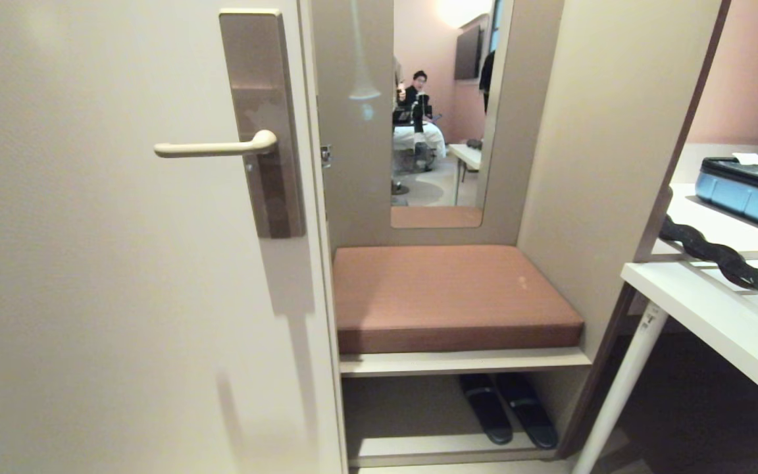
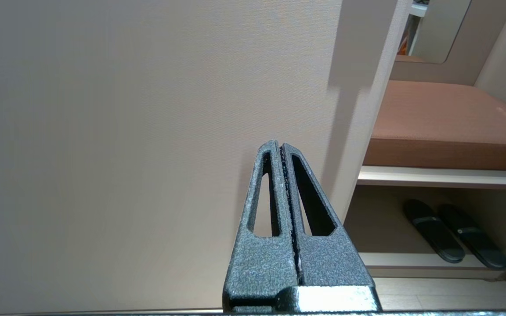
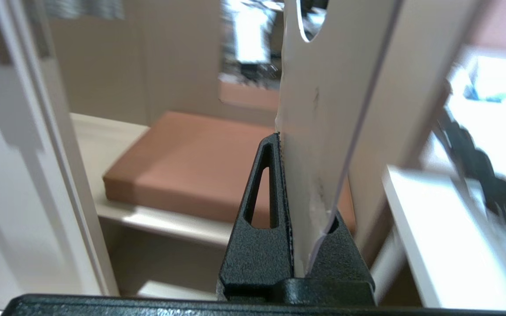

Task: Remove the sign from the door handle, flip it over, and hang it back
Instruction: Hand it to the other hand

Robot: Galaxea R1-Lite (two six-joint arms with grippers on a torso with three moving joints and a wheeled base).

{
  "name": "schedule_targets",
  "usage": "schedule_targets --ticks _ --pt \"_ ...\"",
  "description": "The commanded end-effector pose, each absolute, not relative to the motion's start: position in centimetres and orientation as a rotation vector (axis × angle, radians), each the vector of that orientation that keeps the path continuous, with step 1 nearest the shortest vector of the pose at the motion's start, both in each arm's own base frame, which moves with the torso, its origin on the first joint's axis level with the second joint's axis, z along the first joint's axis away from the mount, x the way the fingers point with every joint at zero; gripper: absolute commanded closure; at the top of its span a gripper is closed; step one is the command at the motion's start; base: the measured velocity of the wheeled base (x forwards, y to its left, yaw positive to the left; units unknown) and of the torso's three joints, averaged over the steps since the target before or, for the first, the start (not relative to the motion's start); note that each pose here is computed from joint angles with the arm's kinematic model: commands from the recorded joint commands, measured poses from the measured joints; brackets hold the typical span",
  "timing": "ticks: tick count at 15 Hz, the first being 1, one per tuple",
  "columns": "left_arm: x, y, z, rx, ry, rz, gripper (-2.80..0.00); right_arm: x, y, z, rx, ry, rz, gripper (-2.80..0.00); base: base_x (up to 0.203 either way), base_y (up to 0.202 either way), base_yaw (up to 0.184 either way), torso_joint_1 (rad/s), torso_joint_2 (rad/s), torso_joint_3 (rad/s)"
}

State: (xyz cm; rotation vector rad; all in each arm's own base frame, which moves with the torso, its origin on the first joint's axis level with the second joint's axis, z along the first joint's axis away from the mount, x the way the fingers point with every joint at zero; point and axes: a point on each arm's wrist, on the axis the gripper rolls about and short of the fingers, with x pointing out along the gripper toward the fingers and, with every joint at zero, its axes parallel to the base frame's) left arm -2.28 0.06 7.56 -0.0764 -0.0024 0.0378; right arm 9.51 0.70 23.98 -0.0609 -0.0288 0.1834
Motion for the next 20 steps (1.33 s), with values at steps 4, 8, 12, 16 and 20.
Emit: schedule_targets --ticks 4,8,12,16,20 --pt "-2.3 0.1 7.6 -0.077 -0.003 0.037 0.00 14.9 1.3 24.7 -0.111 0.032 0.371 0.00 0.000 0.000 0.000 0.000 0.00 0.000" --pt "-2.3 0.1 7.6 -0.068 -0.002 0.025 0.00 15.8 1.9 24.2 -0.116 0.056 0.541 0.00 0.000 0.000 0.000 0.000 0.00 0.000" --pt "-2.4 0.0 8.3 -0.045 -0.013 0.007 0.00 16.9 3.6 24.0 -0.122 0.075 0.650 0.00 0.000 0.000 0.000 0.000 0.00 0.000" --pt "-1.3 -0.1 11.9 -0.083 0.039 -0.079 0.00 19.0 5.3 24.6 -0.125 0.081 0.721 0.00 0.000 0.000 0.000 0.000 0.00 0.000" --pt "1.3 -0.4 17.0 -0.149 0.077 -0.255 0.00 20.6 6.9 24.4 -0.120 0.081 0.780 0.00 0.000 0.000 0.000 0.000 0.00 0.000"
